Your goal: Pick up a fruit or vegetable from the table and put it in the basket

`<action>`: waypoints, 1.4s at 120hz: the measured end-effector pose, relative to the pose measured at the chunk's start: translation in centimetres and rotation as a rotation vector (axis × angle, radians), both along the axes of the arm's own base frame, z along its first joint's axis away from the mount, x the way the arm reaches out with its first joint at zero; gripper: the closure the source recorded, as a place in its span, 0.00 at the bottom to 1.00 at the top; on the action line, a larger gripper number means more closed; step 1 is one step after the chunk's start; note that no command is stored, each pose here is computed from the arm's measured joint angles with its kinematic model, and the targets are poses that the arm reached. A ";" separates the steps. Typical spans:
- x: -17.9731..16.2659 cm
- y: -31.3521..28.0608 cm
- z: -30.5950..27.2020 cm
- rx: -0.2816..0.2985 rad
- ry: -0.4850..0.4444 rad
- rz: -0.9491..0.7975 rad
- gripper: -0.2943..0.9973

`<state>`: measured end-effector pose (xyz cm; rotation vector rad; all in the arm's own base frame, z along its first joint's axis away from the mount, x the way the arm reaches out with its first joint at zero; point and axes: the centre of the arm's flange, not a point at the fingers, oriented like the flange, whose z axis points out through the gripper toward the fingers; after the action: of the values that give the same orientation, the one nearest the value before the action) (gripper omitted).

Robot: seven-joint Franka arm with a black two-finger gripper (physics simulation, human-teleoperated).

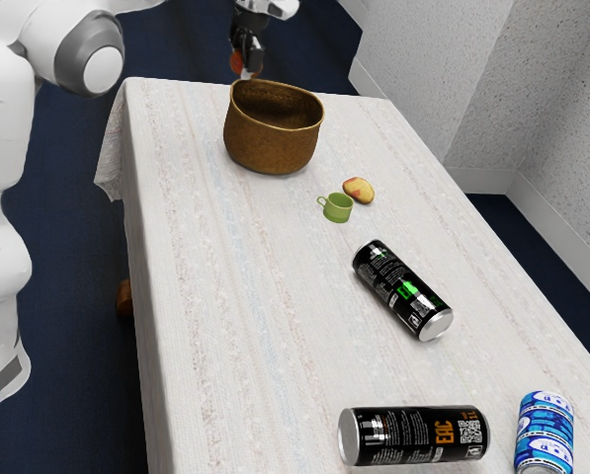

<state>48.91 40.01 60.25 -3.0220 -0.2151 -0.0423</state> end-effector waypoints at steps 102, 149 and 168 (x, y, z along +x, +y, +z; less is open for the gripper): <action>8.1 2.3 -4.9 -0.099 -0.022 -0.183 0.49; 8.8 1.6 -5.4 -0.119 -0.017 -0.218 0.29; 8.9 -19.7 7.0 -0.052 -0.025 -0.482 0.25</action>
<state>57.77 20.30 67.23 -3.0473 0.5189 -0.1149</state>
